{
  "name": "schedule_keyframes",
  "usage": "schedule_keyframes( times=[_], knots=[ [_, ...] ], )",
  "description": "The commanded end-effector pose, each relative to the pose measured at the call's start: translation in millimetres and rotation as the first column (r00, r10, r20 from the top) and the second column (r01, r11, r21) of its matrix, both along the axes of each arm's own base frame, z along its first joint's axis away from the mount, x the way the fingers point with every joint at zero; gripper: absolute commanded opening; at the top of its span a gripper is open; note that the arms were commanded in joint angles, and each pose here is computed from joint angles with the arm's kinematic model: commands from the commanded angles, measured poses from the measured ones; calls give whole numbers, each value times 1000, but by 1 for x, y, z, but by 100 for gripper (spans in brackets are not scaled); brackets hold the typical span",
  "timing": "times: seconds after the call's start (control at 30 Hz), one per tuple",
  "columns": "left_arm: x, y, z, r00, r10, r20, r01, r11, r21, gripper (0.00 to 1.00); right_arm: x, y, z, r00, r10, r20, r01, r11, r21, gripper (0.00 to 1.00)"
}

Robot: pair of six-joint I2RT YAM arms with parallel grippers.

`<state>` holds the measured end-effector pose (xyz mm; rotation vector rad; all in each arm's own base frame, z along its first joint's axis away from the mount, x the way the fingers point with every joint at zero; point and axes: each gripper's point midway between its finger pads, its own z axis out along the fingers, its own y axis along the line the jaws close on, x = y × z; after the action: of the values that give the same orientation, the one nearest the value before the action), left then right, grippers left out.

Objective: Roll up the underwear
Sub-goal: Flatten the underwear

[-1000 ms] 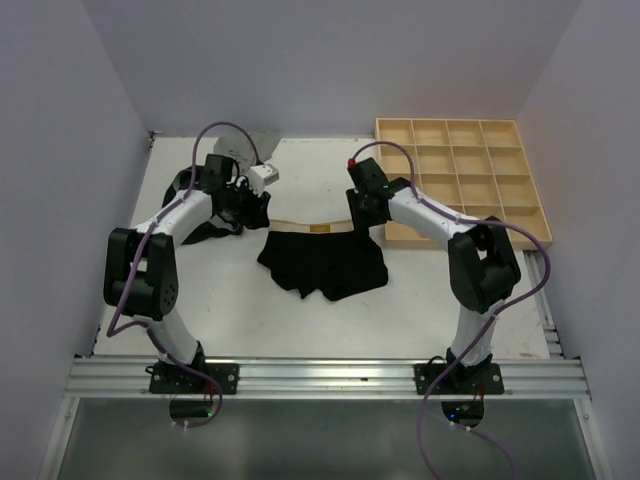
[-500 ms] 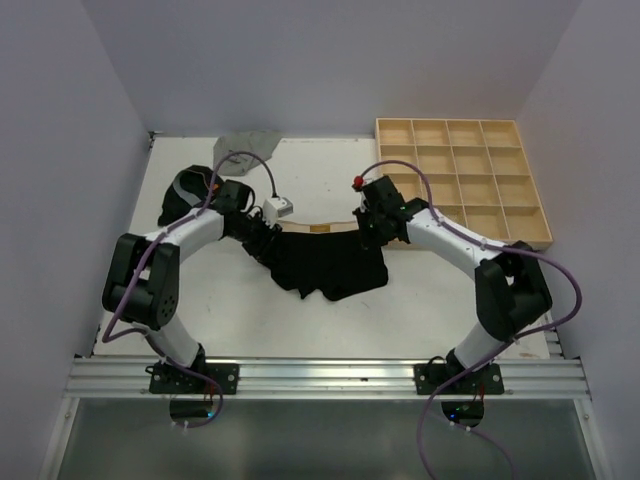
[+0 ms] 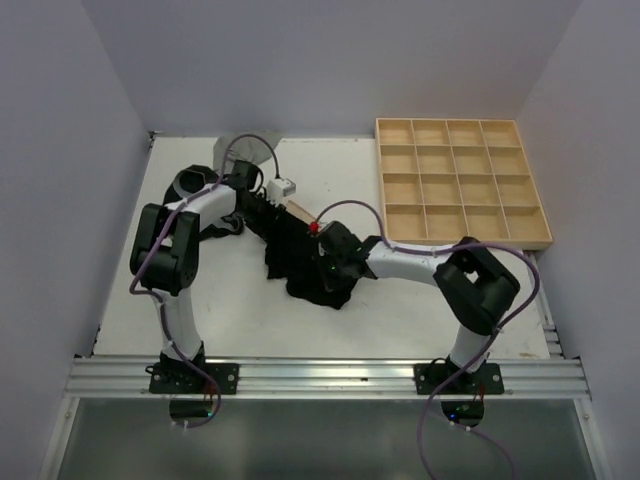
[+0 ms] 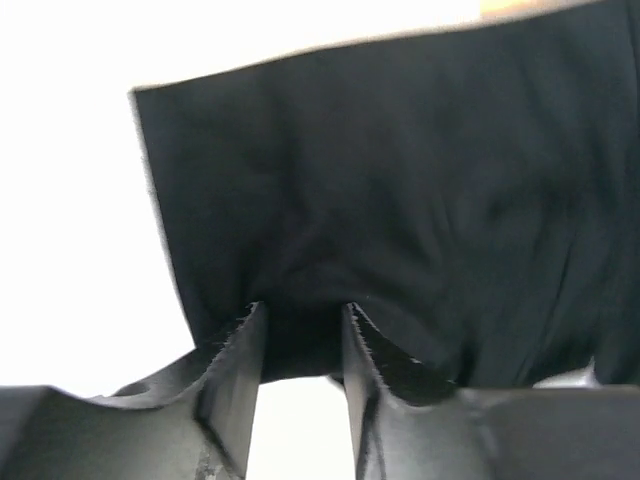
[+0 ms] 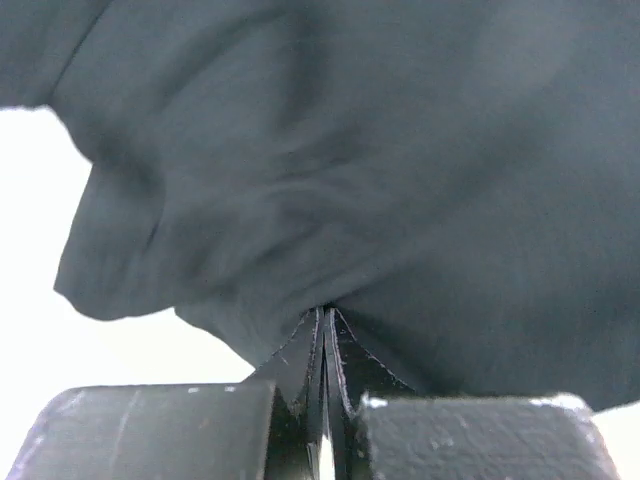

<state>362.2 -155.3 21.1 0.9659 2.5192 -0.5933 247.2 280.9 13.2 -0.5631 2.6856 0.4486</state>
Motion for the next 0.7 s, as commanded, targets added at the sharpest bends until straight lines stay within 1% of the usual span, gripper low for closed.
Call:
schedule_keyframes(
  times=[0.0,0.03,0.07,0.1,0.13,0.2,0.23,0.27,0.3,0.37,0.43,0.47,0.57,0.6,0.67],
  knots=[
    [39,3,13,997,5,81,-8,999,32,41,-59,47,-25,993,63,-100,-59,998,34,0],
    [48,-1,29,993,-4,115,3,1000,8,45,-68,60,-22,992,50,-114,-43,997,66,0],
    [50,-1,38,991,-5,134,7,1000,-13,47,-74,75,-14,992,63,-107,-51,993,110,0],
    [52,1,46,988,10,155,-7,1000,-19,48,-89,89,-6,990,94,-102,-80,987,137,0],
    [50,5,63,981,20,195,-14,999,-31,49,-91,97,11,993,80,-89,-63,982,180,0],
    [50,19,78,969,56,239,-48,998,-41,49,-91,101,30,996,66,-61,-52,976,212,0],
    [40,26,84,966,65,252,-56,998,-43,50,-88,98,38,998,53,-41,-43,976,214,0],
    [38,36,87,961,89,262,-79,996,-48,50,-85,92,58,999,46,-3,-44,974,221,0],
    [34,41,87,960,97,263,-88,995,-47,50,-80,88,67,999,36,31,-41,975,217,3],
    [21,52,78,964,115,239,-110,993,-34,49,-69,79,89,994,20,107,-42,977,209,6],
    [11,54,62,974,117,195,-115,993,-23,49,-51,70,98,987,2,161,-32,981,189,9],
    [8,52,56,978,120,170,-115,993,-37,49,-44,68,102,984,-5,176,-27,984,178,10],
    [2,44,35,989,120,90,-113,991,-69,45,-11,58,102,976,-39,214,5,988,154,9],
    [1,42,26,990,130,55,-126,989,-75,45,3,52,92,976,-62,209,35,991,132,7],
    [3,39,22,990,133,45,-129,987,-92,44,18,50,88,973,-71,221,45,992,118,6]
  ],
)
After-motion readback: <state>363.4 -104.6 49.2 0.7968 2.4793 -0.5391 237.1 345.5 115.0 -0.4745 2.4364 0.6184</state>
